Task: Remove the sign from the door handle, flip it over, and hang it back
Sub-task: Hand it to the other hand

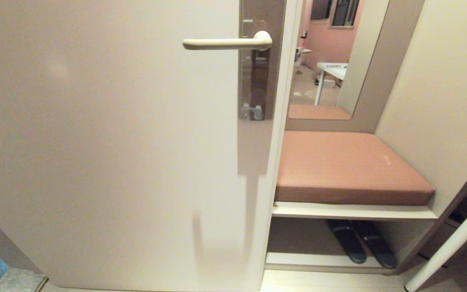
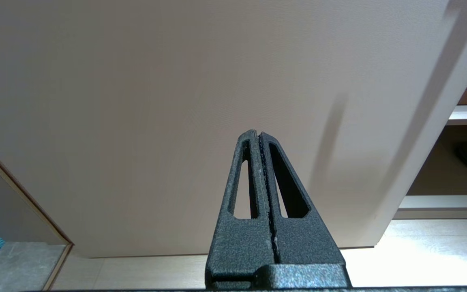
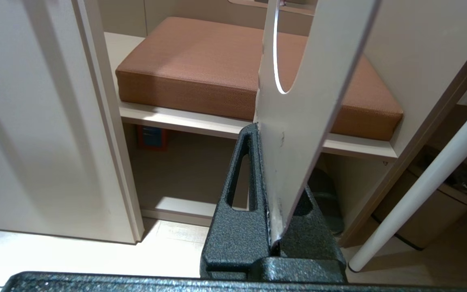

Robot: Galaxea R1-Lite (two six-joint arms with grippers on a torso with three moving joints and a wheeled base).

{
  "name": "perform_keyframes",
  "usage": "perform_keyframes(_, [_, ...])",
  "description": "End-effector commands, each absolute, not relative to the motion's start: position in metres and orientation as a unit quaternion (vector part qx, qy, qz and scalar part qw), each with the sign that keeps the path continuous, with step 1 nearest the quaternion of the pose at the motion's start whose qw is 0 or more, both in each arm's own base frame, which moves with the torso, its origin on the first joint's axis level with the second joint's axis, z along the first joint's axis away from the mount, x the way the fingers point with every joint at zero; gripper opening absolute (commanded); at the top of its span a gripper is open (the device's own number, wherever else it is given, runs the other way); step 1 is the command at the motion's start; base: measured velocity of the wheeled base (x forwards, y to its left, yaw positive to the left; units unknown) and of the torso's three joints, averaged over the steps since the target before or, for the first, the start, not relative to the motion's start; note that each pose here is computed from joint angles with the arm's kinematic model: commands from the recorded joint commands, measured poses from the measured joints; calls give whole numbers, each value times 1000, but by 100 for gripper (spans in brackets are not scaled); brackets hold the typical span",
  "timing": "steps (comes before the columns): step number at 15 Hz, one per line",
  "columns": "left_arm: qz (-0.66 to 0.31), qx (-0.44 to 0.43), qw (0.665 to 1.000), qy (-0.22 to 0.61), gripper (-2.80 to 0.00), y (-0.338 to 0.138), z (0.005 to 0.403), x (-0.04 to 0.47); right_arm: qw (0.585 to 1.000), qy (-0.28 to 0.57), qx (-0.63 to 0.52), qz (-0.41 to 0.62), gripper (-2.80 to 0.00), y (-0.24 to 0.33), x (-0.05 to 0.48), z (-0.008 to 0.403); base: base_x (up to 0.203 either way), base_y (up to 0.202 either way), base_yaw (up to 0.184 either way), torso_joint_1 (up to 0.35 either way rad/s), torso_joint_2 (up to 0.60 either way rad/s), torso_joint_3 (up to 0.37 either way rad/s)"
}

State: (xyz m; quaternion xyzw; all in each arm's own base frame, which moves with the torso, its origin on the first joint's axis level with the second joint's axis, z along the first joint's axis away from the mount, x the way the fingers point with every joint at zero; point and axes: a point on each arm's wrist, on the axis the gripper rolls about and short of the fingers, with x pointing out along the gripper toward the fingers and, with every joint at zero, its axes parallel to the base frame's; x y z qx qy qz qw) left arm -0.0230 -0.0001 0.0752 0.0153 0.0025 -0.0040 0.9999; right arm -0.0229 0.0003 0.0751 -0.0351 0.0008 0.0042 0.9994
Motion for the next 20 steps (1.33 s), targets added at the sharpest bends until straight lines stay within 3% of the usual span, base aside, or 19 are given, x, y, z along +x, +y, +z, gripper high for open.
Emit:
perform_keyframes(1, [-4, 15, 1000, 3, -280, 0, 75, -23, 999, 1, -35, 5, -280, 0, -23, 75, 0, 0, 0, 0, 0, 0])
perform_keyframes(20, [-4, 20, 1000, 3, -280, 0, 75, -23, 999, 1, -35, 5, -280, 0, -23, 75, 0, 0, 0, 0, 0, 0])
